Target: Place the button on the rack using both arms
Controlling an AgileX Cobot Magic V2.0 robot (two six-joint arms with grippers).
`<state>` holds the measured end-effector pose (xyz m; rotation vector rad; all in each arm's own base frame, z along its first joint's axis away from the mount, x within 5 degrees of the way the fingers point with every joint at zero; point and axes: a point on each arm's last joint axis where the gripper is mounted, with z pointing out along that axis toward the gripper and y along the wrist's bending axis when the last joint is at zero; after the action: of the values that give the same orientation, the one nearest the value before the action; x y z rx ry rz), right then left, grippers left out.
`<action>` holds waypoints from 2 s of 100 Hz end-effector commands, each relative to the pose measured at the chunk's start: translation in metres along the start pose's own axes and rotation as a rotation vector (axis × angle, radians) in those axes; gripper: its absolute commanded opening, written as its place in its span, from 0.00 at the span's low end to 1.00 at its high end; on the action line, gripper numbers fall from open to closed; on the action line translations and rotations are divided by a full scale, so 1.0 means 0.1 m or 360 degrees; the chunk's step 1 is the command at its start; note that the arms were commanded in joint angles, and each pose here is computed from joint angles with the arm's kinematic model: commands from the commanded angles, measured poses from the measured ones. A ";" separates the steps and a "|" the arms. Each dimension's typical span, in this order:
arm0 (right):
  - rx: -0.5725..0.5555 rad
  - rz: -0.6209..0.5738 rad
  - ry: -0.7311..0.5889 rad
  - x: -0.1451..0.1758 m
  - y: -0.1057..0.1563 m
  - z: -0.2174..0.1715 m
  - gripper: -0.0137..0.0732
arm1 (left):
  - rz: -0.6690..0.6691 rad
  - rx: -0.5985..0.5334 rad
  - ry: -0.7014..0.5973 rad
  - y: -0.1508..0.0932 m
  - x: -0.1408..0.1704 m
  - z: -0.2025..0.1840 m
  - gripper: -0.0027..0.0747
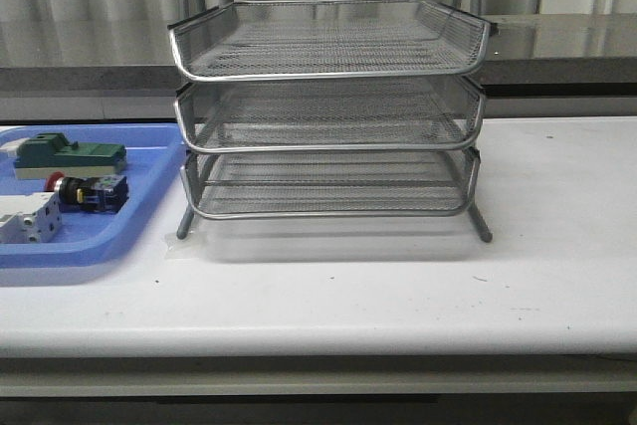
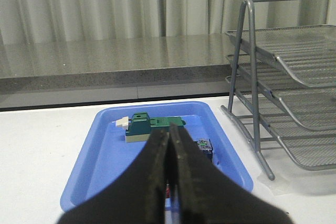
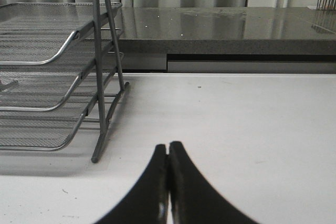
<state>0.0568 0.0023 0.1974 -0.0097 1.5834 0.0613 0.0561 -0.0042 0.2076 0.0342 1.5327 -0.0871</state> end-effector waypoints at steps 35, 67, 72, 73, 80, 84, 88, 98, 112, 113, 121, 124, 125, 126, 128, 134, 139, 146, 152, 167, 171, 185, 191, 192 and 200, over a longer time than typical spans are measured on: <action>-0.0008 0.0001 -0.0169 -0.08 0.01 -0.02 0.08 | -0.0025 0.0005 -0.0125 0.00 0.02 -0.02 0.01; -0.0008 0.0001 -0.0169 -0.08 0.01 -0.02 0.08 | -0.0025 0.0005 -0.0125 0.00 0.02 -0.02 0.01; -0.0011 0.0001 -0.0187 -0.10 0.01 -0.02 0.08 | -0.0025 0.0005 -0.0125 0.00 0.02 -0.02 0.01; -0.0011 0.0001 -0.0192 -0.10 0.01 -0.02 0.08 | -0.0025 0.0005 -0.0125 0.00 0.02 -0.02 0.01; -0.0016 0.0005 -0.0229 -0.12 0.01 -0.02 0.08 | -0.0025 0.0005 -0.0125 0.00 0.02 -0.02 0.01; -0.0019 0.0005 -0.0255 -0.13 0.01 -0.02 0.08 | -0.0025 0.0005 -0.0125 0.00 0.02 -0.02 0.01; -0.0024 0.0005 -0.0284 -0.15 0.01 -0.03 0.08 | -0.0025 0.0005 -0.0125 0.00 0.02 -0.02 0.01; -0.0029 0.0008 -0.0346 -0.23 0.02 -0.04 0.08 | -0.0025 0.0005 -0.0125 0.00 0.02 -0.02 0.01; -0.0025 0.0012 -0.0396 -0.45 0.02 -0.10 0.08 | -0.0025 0.0005 -0.0125 0.00 0.02 -0.02 0.01; -0.0023 0.0012 -0.0386 -0.46 0.02 -0.10 0.08 | -0.0025 0.0005 -0.0125 0.00 0.02 -0.02 0.01; -0.0015 0.0013 -0.0371 -0.61 0.02 -0.13 0.08 | -0.0025 0.0005 -0.0125 0.00 0.02 -0.02 0.01; -0.0011 0.0013 -0.0351 -0.66 0.02 -0.13 0.08 | -0.0025 0.0005 -0.0125 0.00 0.02 -0.02 0.01; -0.0009 0.0014 -0.0345 -0.69 0.02 -0.14 0.08 | -0.0025 0.0005 -0.0125 0.00 0.02 -0.02 0.01; -0.0008 0.0014 -0.0339 -0.70 0.02 -0.14 0.08 | -0.0025 0.0005 -0.0125 0.00 0.02 -0.02 0.01; -0.0005 0.0014 -0.0321 -0.73 0.02 -0.14 0.08 | -0.0025 0.0005 -0.0125 0.00 0.02 -0.02 0.01; 0.0005 0.0018 -0.0244 -0.82 0.02 -0.12 0.08 | -0.0025 0.0005 -0.0125 0.00 0.02 -0.02 0.01; 0.0011 0.0029 -0.0182 -0.92 0.02 -0.10 0.08 | -0.0025 0.0005 -0.0125 0.00 0.02 -0.02 0.01; 0.0014 0.0068 -0.0057 -1.03 0.03 -0.05 0.08 | -0.0025 0.0005 -0.0125 0.00 0.02 -0.02 0.01; 0.0014 0.0107 0.0068 -1.11 0.03 0.02 0.08 | -0.0025 0.0005 -0.0125 0.00 0.02 -0.02 0.01; -0.0006 0.0231 0.0405 -1.28 0.07 0.24 0.08 | -0.0025 0.0005 -0.0125 0.00 0.02 -0.02 0.01; -0.0012 0.0263 0.0502 -1.30 0.09 0.32 0.08 | -0.0025 0.0005 -0.0125 0.00 0.02 -0.02 0.01; -0.0046 0.0387 0.0784 -1.35 0.14 0.58 0.08 | -0.0025 0.0005 -0.0125 0.00 0.02 -0.02 0.01; -0.0055 0.0432 0.0835 -1.36 0.16 0.70 0.08 | -0.0025 0.0005 -0.0125 0.00 0.02 -0.02 0.01; -0.0053 0.0436 0.0851 -1.34 0.16 0.72 0.08 | -0.0025 0.0005 -0.0125 0.00 0.02 -0.02 0.01; -0.0049 0.0475 0.0897 -1.30 0.16 0.86 0.08 | -0.0025 0.0005 -0.0125 0.00 0.02 -0.02 0.01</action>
<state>0.1262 0.0172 0.3163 0.1675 2.1855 0.3060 0.0561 -0.0042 0.2076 0.0342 1.5327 -0.0871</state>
